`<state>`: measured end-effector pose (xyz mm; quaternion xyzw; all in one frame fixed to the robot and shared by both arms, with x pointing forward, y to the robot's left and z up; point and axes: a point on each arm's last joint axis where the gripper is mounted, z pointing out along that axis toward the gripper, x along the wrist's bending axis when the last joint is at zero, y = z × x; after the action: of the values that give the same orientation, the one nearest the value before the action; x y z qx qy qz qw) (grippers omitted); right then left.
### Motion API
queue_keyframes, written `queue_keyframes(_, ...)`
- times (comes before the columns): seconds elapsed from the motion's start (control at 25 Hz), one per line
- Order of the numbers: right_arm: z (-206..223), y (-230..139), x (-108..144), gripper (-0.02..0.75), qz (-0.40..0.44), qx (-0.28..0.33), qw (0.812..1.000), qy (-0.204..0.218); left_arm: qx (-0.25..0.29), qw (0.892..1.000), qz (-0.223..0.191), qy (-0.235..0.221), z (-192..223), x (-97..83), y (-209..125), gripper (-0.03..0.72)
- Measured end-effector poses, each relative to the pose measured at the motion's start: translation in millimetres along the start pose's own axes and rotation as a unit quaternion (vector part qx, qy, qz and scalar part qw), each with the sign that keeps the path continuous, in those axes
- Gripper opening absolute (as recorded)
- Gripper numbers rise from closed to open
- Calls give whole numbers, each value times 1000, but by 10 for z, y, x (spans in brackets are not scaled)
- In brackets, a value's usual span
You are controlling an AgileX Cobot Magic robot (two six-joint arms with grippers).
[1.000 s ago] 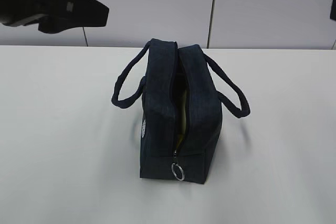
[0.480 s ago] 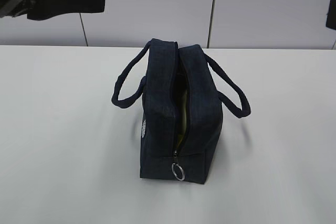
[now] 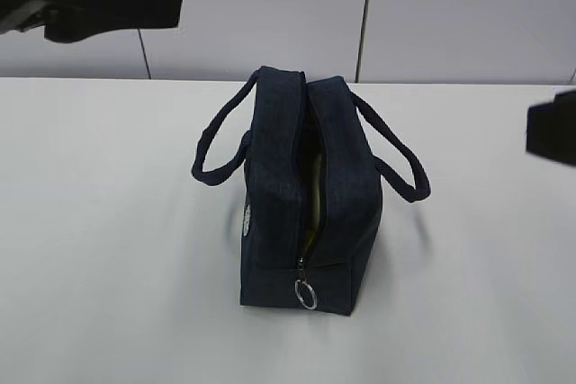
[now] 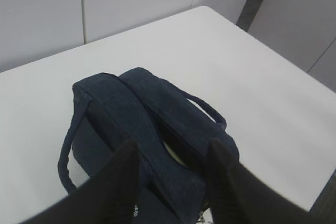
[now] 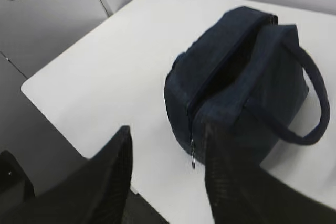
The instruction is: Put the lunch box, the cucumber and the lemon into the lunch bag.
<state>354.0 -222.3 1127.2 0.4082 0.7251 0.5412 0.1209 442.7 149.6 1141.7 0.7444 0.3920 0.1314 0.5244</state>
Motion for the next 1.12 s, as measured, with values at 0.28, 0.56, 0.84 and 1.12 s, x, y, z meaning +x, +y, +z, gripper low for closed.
queue_keyframes(0.28, 283, -427, -175, 523, 60, 74, 995, 4, 44, 997, 50, -24, -4, -40, -82, 272)
queue_keyframes(0.56, 744, -578, -380, 537, 86, 116, 988, 51, 58, 996, 53, -32, -8, -53, -109, 258)
queue_keyframes(0.84, 1198, -741, -613, 538, 110, 143, 981, 74, 67, 996, 55, -36, -10, -60, -125, 257)
queue_keyframes(1.12, 1552, -923, -484, 514, 78, 162, 979, 95, 68, 995, 59, -34, -13, -56, -126, 256)
